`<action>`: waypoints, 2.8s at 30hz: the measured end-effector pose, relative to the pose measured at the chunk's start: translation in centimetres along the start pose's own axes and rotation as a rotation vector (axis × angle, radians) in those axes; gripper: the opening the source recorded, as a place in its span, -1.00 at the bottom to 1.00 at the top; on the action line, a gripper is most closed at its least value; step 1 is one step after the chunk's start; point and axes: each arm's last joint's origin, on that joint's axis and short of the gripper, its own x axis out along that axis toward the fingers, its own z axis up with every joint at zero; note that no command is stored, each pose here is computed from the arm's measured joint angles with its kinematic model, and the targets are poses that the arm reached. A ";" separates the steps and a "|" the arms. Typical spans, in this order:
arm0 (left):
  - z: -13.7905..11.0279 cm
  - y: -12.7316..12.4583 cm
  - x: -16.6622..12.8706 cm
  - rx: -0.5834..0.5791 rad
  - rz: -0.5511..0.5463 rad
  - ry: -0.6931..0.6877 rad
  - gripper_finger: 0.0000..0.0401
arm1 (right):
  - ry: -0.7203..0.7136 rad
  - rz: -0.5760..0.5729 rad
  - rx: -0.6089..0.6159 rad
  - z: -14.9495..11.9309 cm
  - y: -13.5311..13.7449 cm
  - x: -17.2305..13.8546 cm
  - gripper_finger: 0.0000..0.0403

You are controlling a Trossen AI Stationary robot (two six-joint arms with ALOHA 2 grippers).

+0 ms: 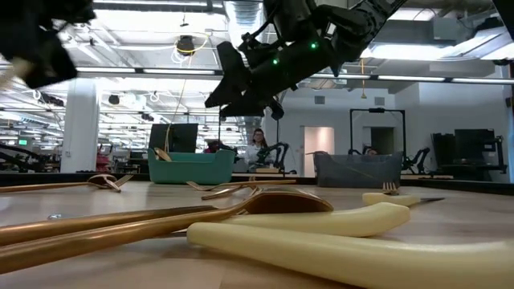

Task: Sort silverware by color (type)
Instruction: Put the yellow table knife into the orange bin, then put the gold fork into the black bin

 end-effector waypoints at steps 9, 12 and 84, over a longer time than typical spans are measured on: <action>-3.9 -2.1 -1.1 -0.071 0.025 0.060 -0.87 | 0.005 0.025 -0.034 -0.3 1.0 -0.3 0.12; -4.6 -2.5 -1.3 -0.124 0.012 0.080 -0.86 | 0.010 0.028 -0.051 -0.4 1.2 -0.4 0.12; 5.4 12.6 6.0 0.352 0.368 -0.683 -0.69 | 0.565 -0.548 0.708 -10.3 -7.6 -17.7 -0.44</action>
